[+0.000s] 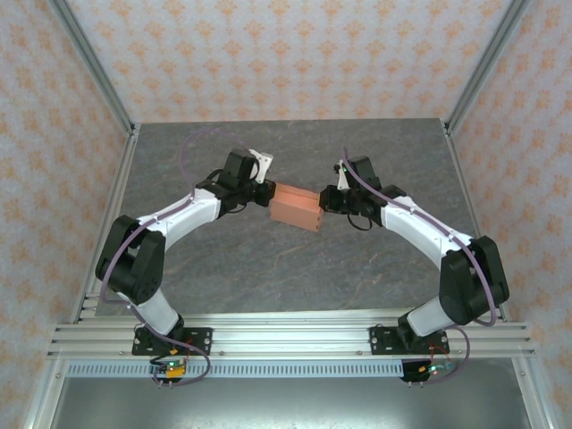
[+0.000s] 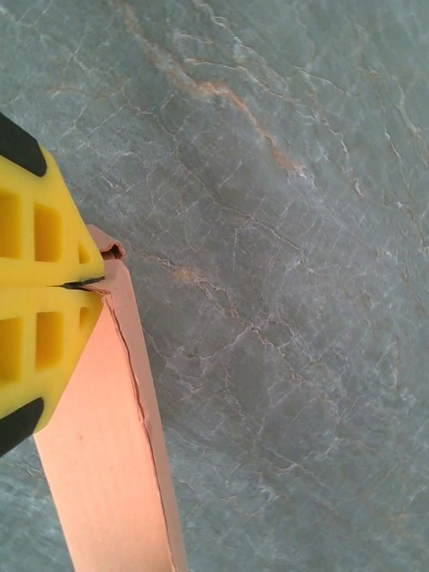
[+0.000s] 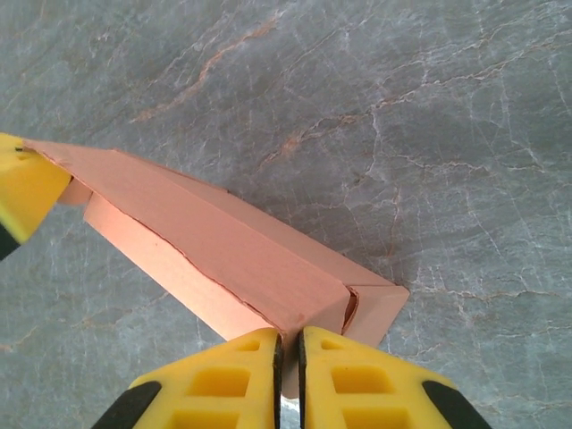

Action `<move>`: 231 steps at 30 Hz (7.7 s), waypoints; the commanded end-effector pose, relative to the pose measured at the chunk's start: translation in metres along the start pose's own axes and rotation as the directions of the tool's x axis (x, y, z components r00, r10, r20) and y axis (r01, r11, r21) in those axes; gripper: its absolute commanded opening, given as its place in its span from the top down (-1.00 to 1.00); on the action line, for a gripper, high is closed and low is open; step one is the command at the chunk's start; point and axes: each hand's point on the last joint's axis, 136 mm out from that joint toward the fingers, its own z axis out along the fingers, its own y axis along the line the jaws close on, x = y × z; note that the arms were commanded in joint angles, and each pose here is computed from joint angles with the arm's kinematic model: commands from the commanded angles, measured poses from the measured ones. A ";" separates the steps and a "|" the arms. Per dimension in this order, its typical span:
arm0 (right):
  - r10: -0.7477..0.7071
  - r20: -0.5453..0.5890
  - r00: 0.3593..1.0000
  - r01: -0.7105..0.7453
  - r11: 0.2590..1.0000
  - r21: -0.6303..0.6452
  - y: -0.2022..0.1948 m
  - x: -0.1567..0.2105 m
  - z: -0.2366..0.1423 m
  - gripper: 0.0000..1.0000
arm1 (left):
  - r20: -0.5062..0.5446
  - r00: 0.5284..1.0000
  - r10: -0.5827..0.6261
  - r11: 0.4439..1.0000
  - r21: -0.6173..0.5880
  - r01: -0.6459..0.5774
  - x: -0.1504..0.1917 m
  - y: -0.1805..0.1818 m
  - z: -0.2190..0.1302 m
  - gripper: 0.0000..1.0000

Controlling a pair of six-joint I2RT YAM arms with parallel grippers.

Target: Fold the paper box

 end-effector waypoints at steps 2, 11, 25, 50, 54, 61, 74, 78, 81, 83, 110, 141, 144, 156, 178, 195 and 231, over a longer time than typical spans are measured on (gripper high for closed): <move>0.073 0.090 0.993 -0.067 0.995 -0.069 0.020 -0.013 -0.004 0.71 | -0.010 0.999 -0.042 0.998 0.048 0.042 0.010 -0.033 -0.006 0.96; 0.078 0.085 0.993 -0.074 0.996 -0.043 0.014 -0.009 -0.007 0.71 | -0.043 0.999 -0.031 0.998 -0.052 0.029 0.043 -0.010 0.002 0.96; 0.139 0.083 0.987 -0.137 0.990 -0.030 0.001 0.005 0.000 0.64 | 0.039 0.997 -0.066 0.986 -0.150 0.071 0.064 -0.010 0.005 0.96; 0.656 0.333 0.678 -0.664 0.740 -0.107 -0.033 0.024 -0.064 -0.53 | 0.061 0.997 -0.037 0.966 -0.253 0.051 0.097 -0.001 0.016 0.93; 0.844 0.229 0.485 -0.795 0.535 -0.288 -0.014 0.010 -0.053 -0.60 | 0.073 0.996 -0.051 0.966 -0.249 0.067 0.098 -0.001 0.017 0.93; 0.932 0.043 0.360 -0.895 0.358 -0.266 0.007 0.008 -0.001 -0.61 | 0.071 0.997 -0.043 0.969 -0.241 0.059 0.098 -0.007 0.017 0.90; 0.883 0.091 0.460 -0.862 0.468 -0.196 -0.017 0.030 0.033 -0.05 | 0.257 0.966 -0.024 0.999 0.038 0.014 0.070 -0.056 -0.013 0.24; 0.875 0.115 0.470 -0.860 0.483 -0.162 -0.028 0.038 0.039 -0.05 | 0.300 0.954 0.025 0.986 0.149 -0.072 0.055 -0.080 -0.039 -0.04; 0.880 0.104 0.464 -0.868 0.475 -0.147 -0.031 0.045 0.047 -0.05 | 0.326 0.944 0.042 0.970 0.214 -0.117 0.041 -0.095 -0.056 -0.07; 0.880 0.097 0.465 -0.871 0.474 -0.132 -0.033 0.048 0.052 -0.05 | 0.357 0.933 0.037 0.963 0.236 -0.128 0.029 -0.101 -0.067 -0.09; 0.846 0.045 0.532 -0.827 0.530 -0.186 -0.012 0.029 0.049 -0.07 | 0.090 0.982 -0.167 0.953 -0.239 0.184 0.125 0.029 0.010 -0.95; 0.709 0.146 0.690 -0.714 0.700 -0.026 -0.048 0.006 0.035 -0.37 | 0.189 0.958 -0.215 0.956 -0.159 0.246 0.029 0.002 -0.033 -1.00; 0.709 0.132 0.693 -0.712 0.701 -0.034 -0.042 0.002 0.033 -0.37 | 0.099 0.974 -0.205 0.949 -0.222 0.223 0.058 0.013 -0.017 -1.00; 0.672 0.165 0.722 -0.671 0.738 -0.072 -0.015 -0.038 0.011 -0.43 | 0.030 0.986 -0.162 0.948 -0.273 0.164 0.098 0.028 -0.007 -0.96; 0.778 0.092 0.622 -0.773 0.628 -0.090 -0.022 -0.011 0.022 -0.49 | 0.030 0.988 -0.150 0.953 -0.262 0.152 0.093 0.025 -0.006 -0.97; 0.777 0.068 0.626 -0.768 0.629 -0.116 -0.017 -0.008 0.019 -0.48 | 0.039 0.984 -0.175 0.954 -0.240 0.179 0.087 0.021 -0.003 -0.97; 0.770 -0.064 0.635 -0.772 0.631 -0.082 0.000 0.046 0.041 -0.49 | 0.215 0.973 -0.080 0.941 -0.306 0.145 0.006 0.026 -0.079 -1.00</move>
